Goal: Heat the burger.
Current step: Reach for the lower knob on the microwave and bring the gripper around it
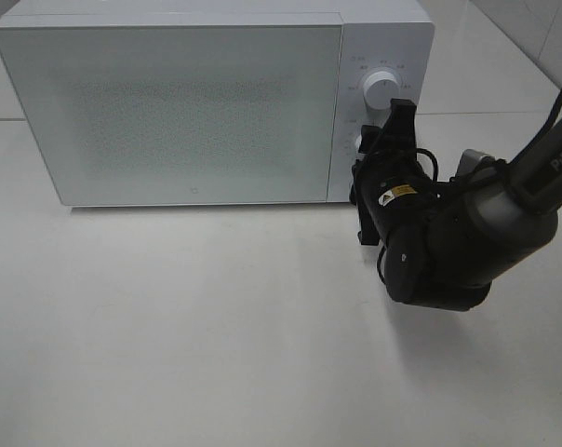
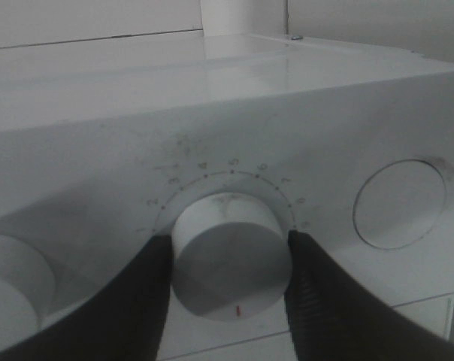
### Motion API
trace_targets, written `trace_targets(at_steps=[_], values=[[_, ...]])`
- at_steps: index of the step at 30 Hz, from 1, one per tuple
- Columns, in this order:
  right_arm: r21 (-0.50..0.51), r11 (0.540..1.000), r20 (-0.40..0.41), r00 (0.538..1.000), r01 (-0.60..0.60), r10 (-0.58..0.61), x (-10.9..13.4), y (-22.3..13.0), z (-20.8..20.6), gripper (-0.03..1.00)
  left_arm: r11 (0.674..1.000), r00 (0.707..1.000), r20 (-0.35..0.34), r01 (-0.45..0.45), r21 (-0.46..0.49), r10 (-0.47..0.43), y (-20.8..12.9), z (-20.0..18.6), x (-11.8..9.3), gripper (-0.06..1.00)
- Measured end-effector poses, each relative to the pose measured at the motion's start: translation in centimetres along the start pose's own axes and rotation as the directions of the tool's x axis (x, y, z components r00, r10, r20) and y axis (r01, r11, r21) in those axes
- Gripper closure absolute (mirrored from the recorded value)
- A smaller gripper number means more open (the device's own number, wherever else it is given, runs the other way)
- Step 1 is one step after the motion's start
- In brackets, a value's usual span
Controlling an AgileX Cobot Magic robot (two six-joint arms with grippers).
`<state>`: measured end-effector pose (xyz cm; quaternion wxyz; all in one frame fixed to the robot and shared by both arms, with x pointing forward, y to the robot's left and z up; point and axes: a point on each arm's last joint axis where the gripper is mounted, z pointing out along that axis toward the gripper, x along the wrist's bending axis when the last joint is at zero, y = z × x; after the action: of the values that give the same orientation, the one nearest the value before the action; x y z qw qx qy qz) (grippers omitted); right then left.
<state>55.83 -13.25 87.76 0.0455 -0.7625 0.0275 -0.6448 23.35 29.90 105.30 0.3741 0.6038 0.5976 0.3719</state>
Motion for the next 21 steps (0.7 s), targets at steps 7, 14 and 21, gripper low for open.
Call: trace_targets(at_steps=[7, 14, 21], values=[[-0.001, 0.998, 0.000, 0.998, -0.061, 0.061, 0.00, 0.01, 0.00, 0.53, 1.000, 1.000, 0.000, 0.000, 0.000, 0.000, 0.00, 0.00, 0.00, -0.03], [-0.001, 0.998, 0.000, 0.998, -0.064, 0.064, 0.00, 0.01, 0.00, 0.53, 1.000, 1.000, 0.000, 0.000, 0.000, 0.000, 0.00, 0.00, 0.00, -0.03], [-0.001, 0.998, 0.000, 0.998, -0.064, 0.064, 0.00, 0.01, 0.00, 0.53, 1.000, 1.000, 0.000, 0.000, 0.000, 0.000, 0.00, 0.00, 0.00, -0.03]])
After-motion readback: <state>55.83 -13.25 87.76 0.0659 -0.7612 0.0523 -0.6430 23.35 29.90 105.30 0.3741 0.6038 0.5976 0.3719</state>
